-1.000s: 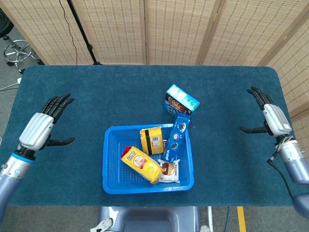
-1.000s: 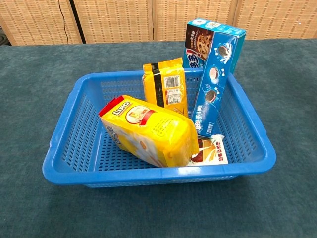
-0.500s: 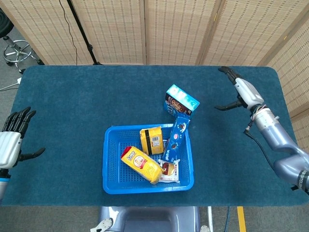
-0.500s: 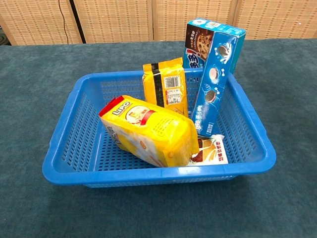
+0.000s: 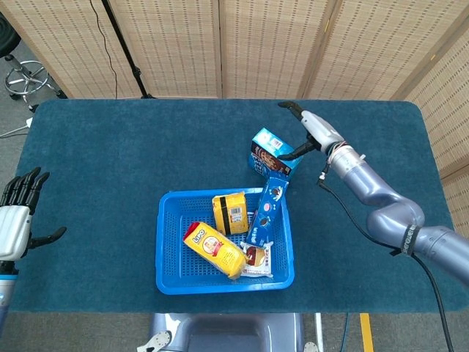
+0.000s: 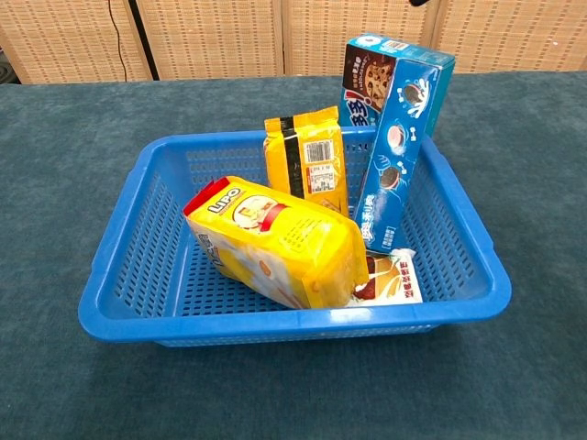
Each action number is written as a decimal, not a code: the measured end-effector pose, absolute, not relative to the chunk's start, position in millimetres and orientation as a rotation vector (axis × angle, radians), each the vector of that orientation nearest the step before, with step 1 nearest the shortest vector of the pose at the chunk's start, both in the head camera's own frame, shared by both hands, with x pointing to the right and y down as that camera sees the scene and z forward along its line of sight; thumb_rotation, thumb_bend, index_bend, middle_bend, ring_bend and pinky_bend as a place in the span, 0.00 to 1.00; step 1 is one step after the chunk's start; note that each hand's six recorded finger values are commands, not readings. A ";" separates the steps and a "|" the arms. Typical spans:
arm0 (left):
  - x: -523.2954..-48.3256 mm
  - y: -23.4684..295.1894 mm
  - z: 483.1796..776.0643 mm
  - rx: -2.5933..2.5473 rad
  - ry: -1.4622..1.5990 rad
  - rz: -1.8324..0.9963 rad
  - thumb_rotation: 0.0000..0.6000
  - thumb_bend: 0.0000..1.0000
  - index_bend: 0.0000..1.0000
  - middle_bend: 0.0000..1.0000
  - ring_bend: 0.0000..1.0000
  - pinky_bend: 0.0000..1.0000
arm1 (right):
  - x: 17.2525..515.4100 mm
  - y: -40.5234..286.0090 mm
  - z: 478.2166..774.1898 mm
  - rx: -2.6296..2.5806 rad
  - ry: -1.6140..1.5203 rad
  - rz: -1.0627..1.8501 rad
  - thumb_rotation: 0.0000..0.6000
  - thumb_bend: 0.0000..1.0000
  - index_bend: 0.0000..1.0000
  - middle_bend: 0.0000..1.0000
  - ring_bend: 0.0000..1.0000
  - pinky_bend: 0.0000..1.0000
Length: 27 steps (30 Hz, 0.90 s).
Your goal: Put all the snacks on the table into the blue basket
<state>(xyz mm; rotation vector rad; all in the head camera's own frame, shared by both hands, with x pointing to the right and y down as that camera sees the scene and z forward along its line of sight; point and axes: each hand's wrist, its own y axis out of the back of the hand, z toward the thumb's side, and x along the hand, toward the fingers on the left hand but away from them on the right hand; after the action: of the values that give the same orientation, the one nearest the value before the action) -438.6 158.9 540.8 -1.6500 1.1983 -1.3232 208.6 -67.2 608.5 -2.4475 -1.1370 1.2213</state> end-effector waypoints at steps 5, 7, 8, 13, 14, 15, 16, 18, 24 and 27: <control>-441.1 158.3 539.4 -1.647 1.211 -1.315 1.00 0.12 0.00 0.00 0.00 0.00 | 201.4 -63.9 634.1 -2.436 -1.135 1.279 1.00 0.00 0.00 0.00 0.00 0.00; -443.6 157.4 538.5 -1.640 1.220 -1.312 1.00 0.12 0.00 0.00 0.00 0.00 | 201.7 -64.5 641.9 -2.427 -1.150 1.298 1.00 0.00 0.00 0.00 0.00 0.00; -444.3 157.2 538.5 -1.640 1.222 -1.312 1.00 0.12 0.00 0.00 0.00 0.00 | 201.8 -64.9 646.7 -2.422 -1.158 1.311 1.00 0.00 0.00 0.00 0.00 0.00; -446.1 155.6 539.5 -1.644 1.227 -1.315 1.00 0.12 0.00 0.00 0.00 0.00 | 197.0 -63.3 660.3 -2.441 -1.176 1.351 1.00 0.00 0.00 0.00 0.00 0.00; -446.1 155.5 539.8 -1.645 1.227 -1.316 1.00 0.12 0.00 0.00 0.00 0.00 | 194.7 -62.5 663.4 -2.449 -1.176 1.357 1.00 0.00 0.00 0.00 0.00 0.00; -446.2 155.2 540.2 -1.646 1.226 -1.318 1.00 0.12 0.00 0.00 0.00 0.00 | 193.2 -62.2 665.4 -2.454 -1.177 1.362 1.00 0.00 0.00 0.00 0.00 0.00; -446.4 154.9 540.5 -1.646 1.225 -1.319 1.00 0.12 0.00 0.00 0.00 0.00 | 191.6 -61.8 667.5 -2.460 -1.178 1.366 1.00 0.00 0.00 0.00 0.00 0.00; -447.1 154.3 541.5 -1.644 1.225 -1.323 1.00 0.12 0.00 0.00 0.00 0.00 | 187.6 -60.7 672.1 -2.474 -1.177 1.377 1.00 0.00 0.00 0.00 0.00 0.00; -449.3 152.0 543.7 -1.638 1.229 -1.334 1.00 0.12 0.00 0.00 0.00 0.00 | 185.2 -61.0 686.2 -2.458 -1.164 1.417 1.00 0.00 0.00 0.00 0.00 0.00; -449.7 151.2 544.6 -1.636 1.230 -1.337 1.00 0.12 0.00 0.00 0.00 0.00 | 188.0 -60.6 695.9 -2.434 -1.142 1.459 1.00 0.00 0.00 0.01 0.01 0.09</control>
<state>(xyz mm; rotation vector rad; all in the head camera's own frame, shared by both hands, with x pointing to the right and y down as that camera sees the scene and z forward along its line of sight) -449.7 151.2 544.6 -1.6358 1.2299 -1.3374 188.0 -60.6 695.9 -2.4337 -1.1416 1.4592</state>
